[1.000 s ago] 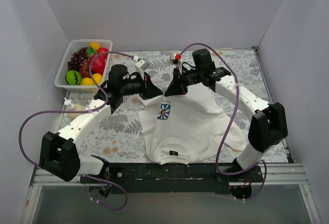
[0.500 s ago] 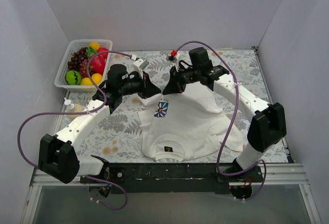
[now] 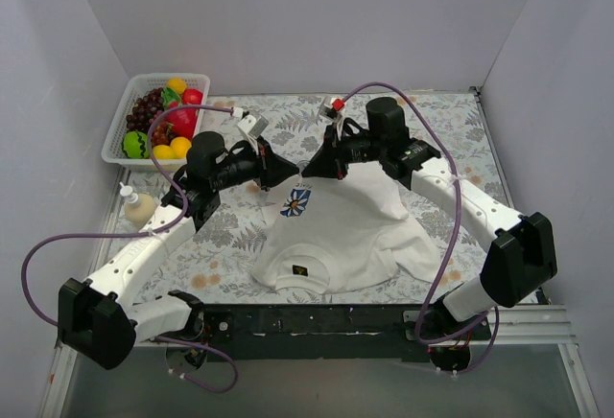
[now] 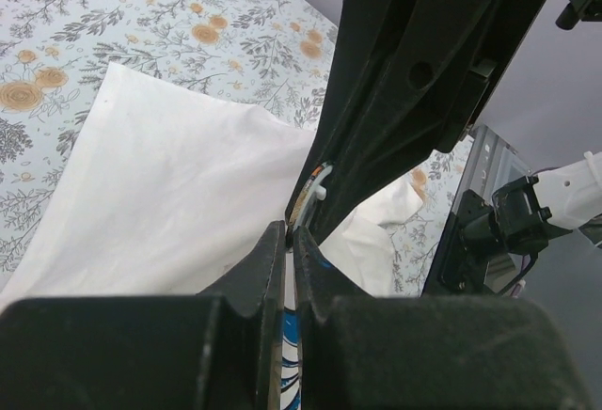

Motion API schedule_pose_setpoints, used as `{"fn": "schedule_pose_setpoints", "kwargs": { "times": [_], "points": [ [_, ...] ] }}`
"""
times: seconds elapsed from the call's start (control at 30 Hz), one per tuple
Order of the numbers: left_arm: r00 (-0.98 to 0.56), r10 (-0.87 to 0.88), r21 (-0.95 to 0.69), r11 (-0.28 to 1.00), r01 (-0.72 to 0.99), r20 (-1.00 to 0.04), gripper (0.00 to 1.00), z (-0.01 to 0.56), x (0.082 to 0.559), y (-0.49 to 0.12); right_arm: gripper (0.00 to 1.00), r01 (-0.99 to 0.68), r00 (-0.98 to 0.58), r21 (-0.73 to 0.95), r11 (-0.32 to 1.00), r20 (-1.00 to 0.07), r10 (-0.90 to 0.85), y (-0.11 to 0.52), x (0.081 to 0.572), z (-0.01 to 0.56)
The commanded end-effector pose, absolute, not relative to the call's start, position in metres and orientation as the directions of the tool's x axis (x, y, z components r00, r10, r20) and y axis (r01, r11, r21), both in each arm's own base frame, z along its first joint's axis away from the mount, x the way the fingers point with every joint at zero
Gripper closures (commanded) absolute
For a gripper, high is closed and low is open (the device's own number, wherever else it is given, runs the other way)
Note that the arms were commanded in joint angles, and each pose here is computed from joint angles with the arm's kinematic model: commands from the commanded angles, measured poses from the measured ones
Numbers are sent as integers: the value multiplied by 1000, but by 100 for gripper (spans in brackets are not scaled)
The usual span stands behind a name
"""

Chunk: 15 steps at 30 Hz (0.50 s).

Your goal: Pin the brooch onto the clothing

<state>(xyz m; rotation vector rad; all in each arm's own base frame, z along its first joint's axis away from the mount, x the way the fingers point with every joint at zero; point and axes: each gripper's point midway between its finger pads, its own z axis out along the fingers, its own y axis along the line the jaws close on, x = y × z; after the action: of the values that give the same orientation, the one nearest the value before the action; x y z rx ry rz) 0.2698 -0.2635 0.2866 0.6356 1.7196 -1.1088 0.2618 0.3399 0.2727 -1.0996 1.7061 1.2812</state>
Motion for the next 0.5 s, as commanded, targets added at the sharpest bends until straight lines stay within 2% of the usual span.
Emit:
{"fn": "schedule_pose_setpoints", "kwargs": {
  "times": [0.0,0.33,0.43,0.47],
  "points": [
    [-301,-141,-329,268,906,-943,100,345,224,-275,99,-934,-282,238,267,-949,-140,331,304,270],
    [-302,-167,-341,310,888,-939,100,342,232,-272,98,-981,-175,165,102,-979,-103,330,275,285],
    [-302,-168,-342,317,885,-938,100,341,233,-272,92,-988,-135,129,86,-988,-79,327,270,294],
    [-304,-168,-344,321,883,-938,100,340,234,-272,83,-992,-109,103,75,-991,-79,326,268,294]
  ]
}}
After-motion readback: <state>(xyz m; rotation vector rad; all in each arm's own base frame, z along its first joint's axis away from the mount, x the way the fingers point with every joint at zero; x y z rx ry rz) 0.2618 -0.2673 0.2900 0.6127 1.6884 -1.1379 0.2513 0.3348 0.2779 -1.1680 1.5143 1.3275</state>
